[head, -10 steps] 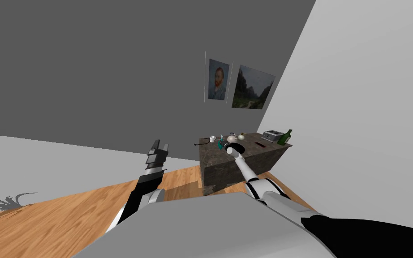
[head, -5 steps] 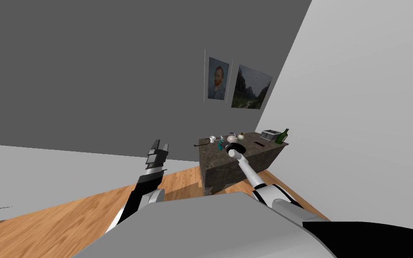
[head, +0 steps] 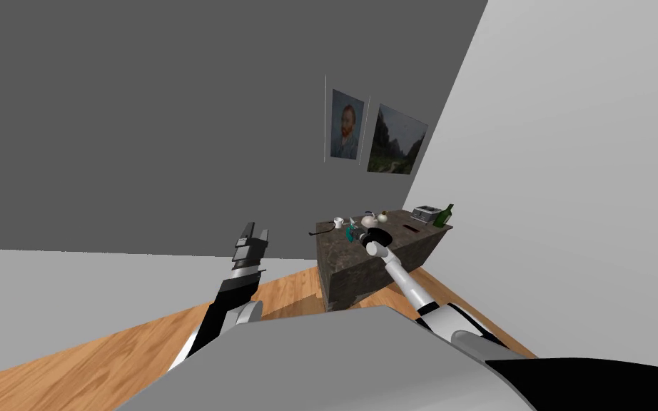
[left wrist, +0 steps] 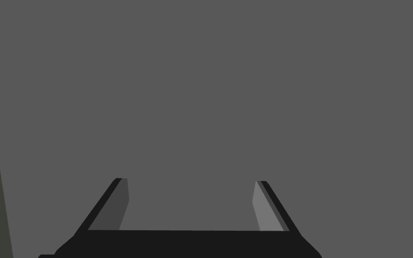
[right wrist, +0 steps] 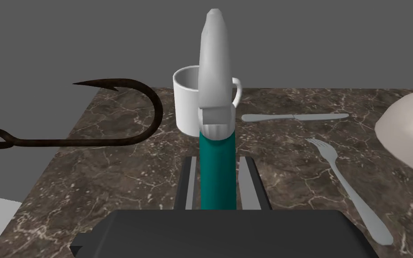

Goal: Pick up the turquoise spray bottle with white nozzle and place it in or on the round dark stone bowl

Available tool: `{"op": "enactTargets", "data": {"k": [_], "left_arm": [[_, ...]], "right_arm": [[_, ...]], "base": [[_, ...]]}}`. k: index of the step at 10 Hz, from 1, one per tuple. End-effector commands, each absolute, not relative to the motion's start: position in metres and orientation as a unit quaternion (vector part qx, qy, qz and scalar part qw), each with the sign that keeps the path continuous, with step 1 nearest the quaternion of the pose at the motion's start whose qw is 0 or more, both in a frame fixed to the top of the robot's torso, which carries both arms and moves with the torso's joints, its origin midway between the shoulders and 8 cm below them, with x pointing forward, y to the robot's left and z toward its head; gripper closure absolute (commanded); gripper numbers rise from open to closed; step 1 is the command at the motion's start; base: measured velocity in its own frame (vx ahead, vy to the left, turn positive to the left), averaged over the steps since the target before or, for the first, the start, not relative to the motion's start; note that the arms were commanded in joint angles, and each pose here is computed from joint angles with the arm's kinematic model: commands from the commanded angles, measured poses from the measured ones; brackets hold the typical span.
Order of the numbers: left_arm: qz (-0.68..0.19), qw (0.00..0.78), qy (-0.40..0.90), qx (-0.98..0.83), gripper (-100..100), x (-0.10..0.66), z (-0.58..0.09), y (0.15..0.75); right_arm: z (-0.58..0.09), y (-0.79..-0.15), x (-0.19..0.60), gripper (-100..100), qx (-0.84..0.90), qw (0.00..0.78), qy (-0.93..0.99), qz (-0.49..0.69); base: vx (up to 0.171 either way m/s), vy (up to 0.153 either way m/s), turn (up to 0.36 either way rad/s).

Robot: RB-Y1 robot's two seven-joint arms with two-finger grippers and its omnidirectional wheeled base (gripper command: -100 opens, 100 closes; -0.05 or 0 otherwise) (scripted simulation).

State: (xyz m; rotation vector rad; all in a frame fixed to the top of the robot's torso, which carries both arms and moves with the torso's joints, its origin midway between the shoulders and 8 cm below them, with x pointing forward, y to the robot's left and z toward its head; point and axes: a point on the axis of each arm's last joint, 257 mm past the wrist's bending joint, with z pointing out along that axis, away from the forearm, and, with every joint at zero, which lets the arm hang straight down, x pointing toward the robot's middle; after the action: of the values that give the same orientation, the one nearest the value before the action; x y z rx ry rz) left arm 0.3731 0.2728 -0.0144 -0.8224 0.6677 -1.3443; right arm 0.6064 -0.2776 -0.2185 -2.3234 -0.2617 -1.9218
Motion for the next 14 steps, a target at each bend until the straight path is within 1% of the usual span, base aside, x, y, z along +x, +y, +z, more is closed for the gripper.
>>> {"op": "enactTargets", "data": {"k": [1,3,4,5,6,14], "left_arm": [[-0.593,0.656,0.295,-0.363,0,0.373,-0.014,0.273],[-0.593,0.656,0.295,-0.363,0,0.373,-0.014,0.273],[-0.593,0.656,0.295,-0.363,0,0.373,-0.014,0.273],[-0.593,0.656,0.295,-0.363,0,0.373,-0.014,0.273],[-0.593,0.656,0.295,-0.363,0,0.373,-0.014,0.273],[-0.593,0.656,0.295,-0.363,0,0.373,-0.014,0.273]], "right_arm": [[-0.237,-0.272,0.587,100,-0.781,0.075,-0.095,-0.613],[-0.228,-0.257,0.584,100,-0.774,0.085,-0.104,-0.619],[-0.227,-0.263,0.586,100,-0.773,0.080,-0.102,-0.621],[-0.227,-0.261,0.585,0,-0.773,0.081,-0.103,-0.621],[-0.216,-0.253,0.584,100,-0.762,0.074,-0.123,-0.632],[-0.156,-0.210,0.575,100,-0.695,0.056,-0.215,-0.683]], "base": [[0.056,0.068,-0.128],[0.044,0.059,-0.058],[0.002,0.017,0.009],[0.000,0.005,0.002],[-0.075,-0.047,-0.005],[-0.160,-0.125,-0.002]]}}
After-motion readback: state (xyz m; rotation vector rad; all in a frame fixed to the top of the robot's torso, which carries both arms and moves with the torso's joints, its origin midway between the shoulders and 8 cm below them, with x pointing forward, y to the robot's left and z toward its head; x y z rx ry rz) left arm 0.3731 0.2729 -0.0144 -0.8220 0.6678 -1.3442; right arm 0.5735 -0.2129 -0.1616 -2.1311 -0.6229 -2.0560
